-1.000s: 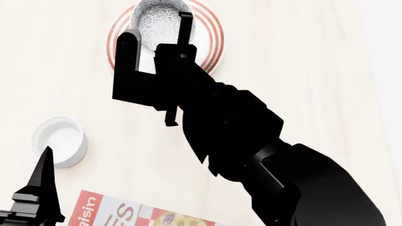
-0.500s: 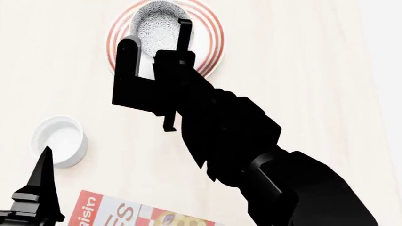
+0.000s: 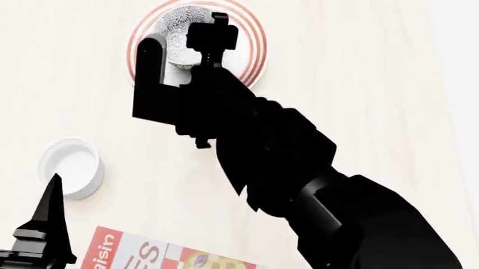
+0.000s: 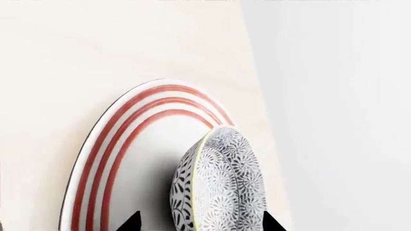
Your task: Pick the akita bowl on the cookies box and place it on the plate.
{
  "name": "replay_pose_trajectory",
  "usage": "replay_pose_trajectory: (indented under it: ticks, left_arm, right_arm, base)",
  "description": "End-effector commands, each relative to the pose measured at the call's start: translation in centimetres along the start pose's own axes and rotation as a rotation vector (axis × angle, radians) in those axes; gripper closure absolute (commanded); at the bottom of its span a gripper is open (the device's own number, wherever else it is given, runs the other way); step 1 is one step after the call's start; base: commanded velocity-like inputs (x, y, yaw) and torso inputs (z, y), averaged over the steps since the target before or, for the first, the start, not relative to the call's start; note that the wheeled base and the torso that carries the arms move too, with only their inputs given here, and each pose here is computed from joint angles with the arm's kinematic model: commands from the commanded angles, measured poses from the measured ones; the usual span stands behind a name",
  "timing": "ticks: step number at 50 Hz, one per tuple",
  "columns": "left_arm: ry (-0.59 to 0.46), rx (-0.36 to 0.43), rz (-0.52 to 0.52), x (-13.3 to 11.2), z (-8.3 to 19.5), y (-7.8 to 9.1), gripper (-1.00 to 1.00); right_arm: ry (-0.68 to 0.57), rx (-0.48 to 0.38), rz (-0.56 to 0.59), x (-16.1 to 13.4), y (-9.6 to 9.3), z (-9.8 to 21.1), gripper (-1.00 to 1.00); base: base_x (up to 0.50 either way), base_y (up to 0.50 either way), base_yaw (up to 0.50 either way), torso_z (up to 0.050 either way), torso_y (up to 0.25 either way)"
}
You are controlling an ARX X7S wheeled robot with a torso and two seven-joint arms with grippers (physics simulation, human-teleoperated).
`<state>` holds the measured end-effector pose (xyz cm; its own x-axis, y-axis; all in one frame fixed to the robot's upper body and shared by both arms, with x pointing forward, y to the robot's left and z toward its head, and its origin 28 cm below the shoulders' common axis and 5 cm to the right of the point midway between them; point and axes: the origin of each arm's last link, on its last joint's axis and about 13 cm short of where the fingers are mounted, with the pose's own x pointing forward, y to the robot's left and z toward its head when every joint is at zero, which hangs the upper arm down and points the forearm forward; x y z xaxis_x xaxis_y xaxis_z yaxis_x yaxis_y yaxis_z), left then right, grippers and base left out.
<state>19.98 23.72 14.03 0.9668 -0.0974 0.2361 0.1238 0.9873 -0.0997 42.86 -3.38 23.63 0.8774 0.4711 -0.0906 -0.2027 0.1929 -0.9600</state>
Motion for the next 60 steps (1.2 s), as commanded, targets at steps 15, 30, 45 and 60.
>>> replay_pose_trajectory:
  ticks: [15, 30, 45, 60]
  left_arm:
    - [-0.012, 0.023, -0.001, 0.0, 0.0, 0.2, -1.0]
    - [-0.099, 0.036, 0.104, 0.6, 1.5, 0.9, -1.0]
    - [-0.401, 0.069, 0.215, 0.1, 5.2, 0.7, -1.0]
    - [-0.647, 0.079, 0.311, -1.7, 6.7, 0.9, -1.0]
  right_arm:
    - [-0.06, 0.011, 0.0, -5.0, -3.4, 1.5, -1.0]
    - [-0.227, 0.028, -0.194, -16.1, -5.0, 2.6, -1.0]
    - [-0.479, 0.326, -0.608, -25.5, 1.0, 3.2, -1.0]
    - [-0.501, 0.515, -0.964, -30.8, 4.3, 3.3, -1.0]
  base:
    - [0.0, 0.0, 0.0, 0.0, 0.0]
    - [0.0, 0.0, 0.0, 0.0, 0.0]
    - [0.0, 0.0, 0.0, 0.0, 0.0]
    - [0.0, 0.0, 0.0, 0.0, 0.0]
